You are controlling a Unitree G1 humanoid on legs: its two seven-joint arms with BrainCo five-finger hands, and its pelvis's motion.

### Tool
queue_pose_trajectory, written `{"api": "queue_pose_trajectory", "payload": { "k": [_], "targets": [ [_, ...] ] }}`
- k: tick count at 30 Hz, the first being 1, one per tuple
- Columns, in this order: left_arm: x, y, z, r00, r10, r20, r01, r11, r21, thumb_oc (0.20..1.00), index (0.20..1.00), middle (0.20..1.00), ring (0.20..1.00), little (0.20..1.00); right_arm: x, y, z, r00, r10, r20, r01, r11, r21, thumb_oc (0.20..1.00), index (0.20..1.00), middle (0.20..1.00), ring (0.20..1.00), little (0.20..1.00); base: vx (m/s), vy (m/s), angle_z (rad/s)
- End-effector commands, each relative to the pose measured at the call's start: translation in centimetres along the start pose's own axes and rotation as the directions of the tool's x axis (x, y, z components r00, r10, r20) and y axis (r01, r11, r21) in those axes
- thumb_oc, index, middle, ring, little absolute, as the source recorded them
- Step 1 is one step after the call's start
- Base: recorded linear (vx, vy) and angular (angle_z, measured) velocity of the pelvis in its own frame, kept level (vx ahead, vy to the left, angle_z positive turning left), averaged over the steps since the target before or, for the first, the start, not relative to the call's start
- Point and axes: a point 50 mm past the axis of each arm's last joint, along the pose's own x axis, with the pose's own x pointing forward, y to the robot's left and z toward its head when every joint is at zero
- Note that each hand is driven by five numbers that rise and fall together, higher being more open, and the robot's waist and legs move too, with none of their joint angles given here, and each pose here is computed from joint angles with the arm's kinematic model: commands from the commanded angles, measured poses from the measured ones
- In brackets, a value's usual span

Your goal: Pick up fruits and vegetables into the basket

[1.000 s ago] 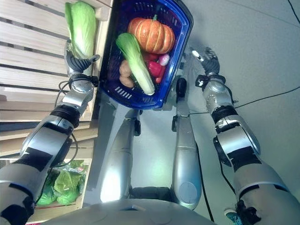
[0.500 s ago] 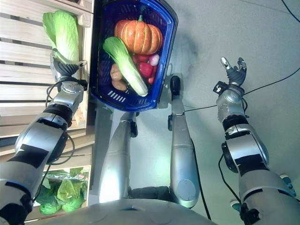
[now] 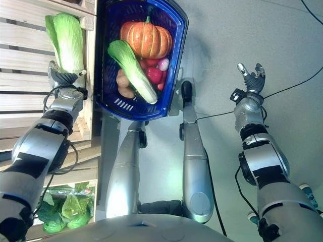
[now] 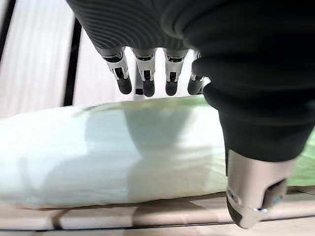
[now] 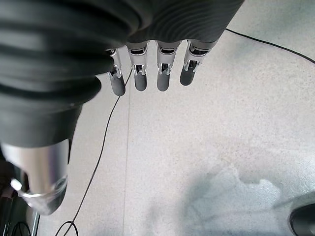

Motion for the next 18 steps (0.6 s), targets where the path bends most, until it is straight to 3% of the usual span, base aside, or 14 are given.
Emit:
{"api": "queue_pose_trajectory", "payload": {
  "k": [1,2,4,18],
  "targets": [
    [0.9,2.2,-2.5,0.992,0.045,-0.120,-0.044,0.999,0.004,0.931,0.931,0.931,0.931,0.931,-0.2,-0.8,-0.2,0.999,-0.018,0.029,0.018,1.000,0.012,1.000,1.000,1.000,1.000,1.000,0.00,0.000,0.00],
    [0.8,1.9,-2.4,0.993,0.024,-0.119,-0.025,1.000,-0.008,0.501,0.501,0.501,0.501,0.501,-0.2,-0.5,0.0,0.999,-0.015,0.035,0.014,1.000,0.016,1.000,1.000,1.000,1.000,1.000,0.00,0.000,0.00],
    [0.8,1.7,-2.5,0.993,-0.010,-0.119,0.008,1.000,-0.011,0.200,0.200,0.200,0.200,0.200,-0.2,-0.4,0.1,0.999,-0.009,0.038,0.009,1.000,0.015,1.000,1.000,1.000,1.000,1.000,0.00,0.000,0.00],
    [0.5,0.6,-1.9,0.987,-0.136,-0.086,0.133,0.990,-0.039,0.200,0.200,0.200,0.200,0.200,-0.3,0.8,0.4,0.999,0.012,0.044,-0.012,1.000,0.018,1.000,1.000,1.000,1.000,1.000,0.00,0.000,0.00]
  ]
}}
